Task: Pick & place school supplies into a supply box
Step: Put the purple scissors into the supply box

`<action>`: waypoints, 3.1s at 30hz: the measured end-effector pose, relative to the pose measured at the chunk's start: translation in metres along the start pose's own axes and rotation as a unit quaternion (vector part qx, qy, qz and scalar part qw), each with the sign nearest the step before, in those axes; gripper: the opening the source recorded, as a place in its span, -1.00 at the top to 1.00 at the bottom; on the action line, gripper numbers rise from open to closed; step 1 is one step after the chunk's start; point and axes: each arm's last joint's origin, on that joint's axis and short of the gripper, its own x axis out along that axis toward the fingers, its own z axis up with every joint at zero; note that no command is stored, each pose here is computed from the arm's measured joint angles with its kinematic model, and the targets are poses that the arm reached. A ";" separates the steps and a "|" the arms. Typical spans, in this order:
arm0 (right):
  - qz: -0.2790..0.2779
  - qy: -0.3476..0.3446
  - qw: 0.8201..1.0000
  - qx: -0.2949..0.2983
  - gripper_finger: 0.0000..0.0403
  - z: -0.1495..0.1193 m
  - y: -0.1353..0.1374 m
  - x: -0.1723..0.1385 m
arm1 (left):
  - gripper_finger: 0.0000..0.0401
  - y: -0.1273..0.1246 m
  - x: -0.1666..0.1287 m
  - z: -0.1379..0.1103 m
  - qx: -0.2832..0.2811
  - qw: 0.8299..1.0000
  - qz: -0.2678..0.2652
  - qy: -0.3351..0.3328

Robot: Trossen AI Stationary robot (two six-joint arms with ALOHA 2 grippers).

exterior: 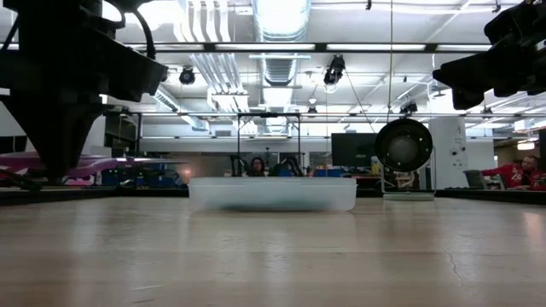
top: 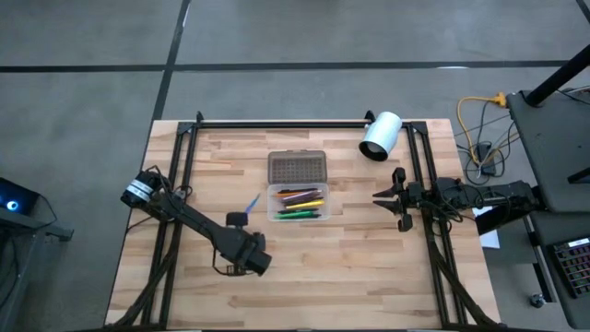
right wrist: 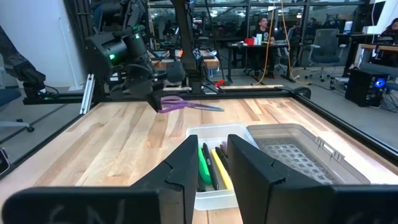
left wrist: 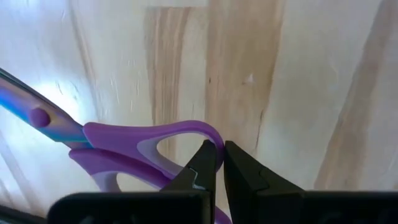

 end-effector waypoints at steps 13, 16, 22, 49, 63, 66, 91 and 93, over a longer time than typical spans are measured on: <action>0.000 0.000 1.000 0.000 0.63 0.000 0.000 0.000 | 1.00 0.009 -0.004 0.009 0.171 0.984 0.048 -0.027; 0.000 0.000 1.000 0.000 0.61 0.000 0.000 0.000 | 1.00 0.013 -0.007 0.013 0.205 0.976 0.058 -0.035; 0.000 0.000 1.000 0.000 0.60 0.000 0.000 0.000 | 1.00 0.020 -0.011 0.019 0.255 0.962 0.081 -0.043; 0.000 0.000 1.000 0.000 0.62 0.000 0.000 0.000 | 1.00 0.057 -0.013 0.062 0.418 0.892 0.122 -0.124; 0.000 0.000 1.000 0.000 0.62 0.000 0.000 0.000 | 1.00 0.068 -0.009 0.072 0.457 0.867 0.136 -0.146; 0.000 0.000 1.000 0.000 0.60 0.000 0.000 0.000 | 1.00 0.069 -0.008 0.072 0.474 0.858 0.138 -0.142; 0.000 0.000 1.000 0.000 0.60 0.000 0.000 0.000 | 1.00 0.098 0.014 0.074 0.535 0.827 0.134 -0.109; 0.000 0.000 1.000 0.000 0.59 0.000 0.000 0.000 | 1.00 0.101 0.016 0.074 0.534 0.828 0.132 -0.109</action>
